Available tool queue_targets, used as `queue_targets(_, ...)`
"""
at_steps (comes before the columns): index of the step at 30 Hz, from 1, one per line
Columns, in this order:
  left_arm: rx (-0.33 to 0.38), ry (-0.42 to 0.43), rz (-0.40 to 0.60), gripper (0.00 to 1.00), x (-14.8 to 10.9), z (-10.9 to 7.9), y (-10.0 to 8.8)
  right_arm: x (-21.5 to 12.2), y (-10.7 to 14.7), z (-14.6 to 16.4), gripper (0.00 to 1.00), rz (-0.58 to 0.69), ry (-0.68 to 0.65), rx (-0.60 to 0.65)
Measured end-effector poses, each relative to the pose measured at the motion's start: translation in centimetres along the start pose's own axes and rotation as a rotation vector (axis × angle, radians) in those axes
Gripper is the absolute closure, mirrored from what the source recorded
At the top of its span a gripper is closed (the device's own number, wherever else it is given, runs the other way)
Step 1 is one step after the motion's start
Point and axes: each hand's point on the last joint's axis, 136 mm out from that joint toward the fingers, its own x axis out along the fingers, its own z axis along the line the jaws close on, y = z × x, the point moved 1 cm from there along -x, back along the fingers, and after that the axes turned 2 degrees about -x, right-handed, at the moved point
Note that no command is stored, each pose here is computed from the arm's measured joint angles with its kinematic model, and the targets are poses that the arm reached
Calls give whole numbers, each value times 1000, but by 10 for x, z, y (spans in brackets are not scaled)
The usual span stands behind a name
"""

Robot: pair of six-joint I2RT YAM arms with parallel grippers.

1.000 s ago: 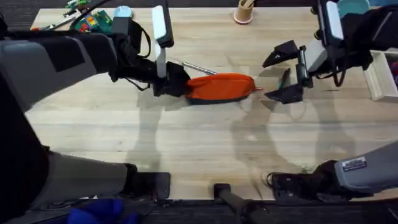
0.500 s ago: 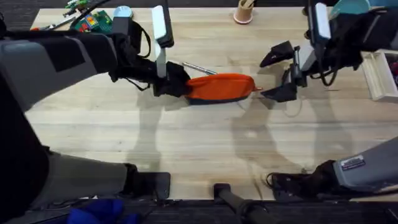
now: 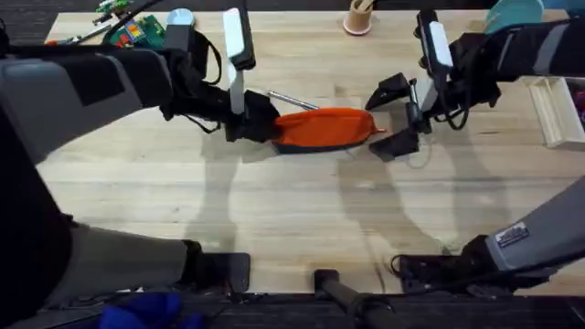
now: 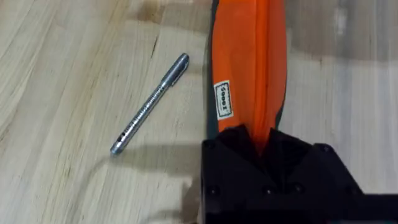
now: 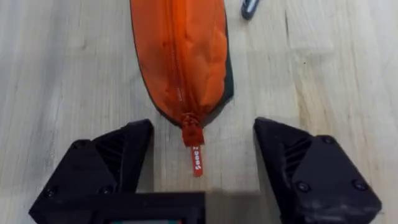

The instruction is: Unzip the bag, pick up the pens from the table one at a time and place them inside, then zip the bag closed.

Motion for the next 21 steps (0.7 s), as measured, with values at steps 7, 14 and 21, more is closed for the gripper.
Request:
queue_targets(7, 0, 0, 0, 958, 0, 0, 0, 1, 1, 0, 128, 0, -2, 5)
queue_targets(14, 0, 0, 0, 958, 0, 0, 0, 1, 1, 0, 290, 0, -1, 8)
queue_targets(21, 0, 0, 0, 958, 0, 0, 0, 1, 2, 0, 760, 5, -1, 8)
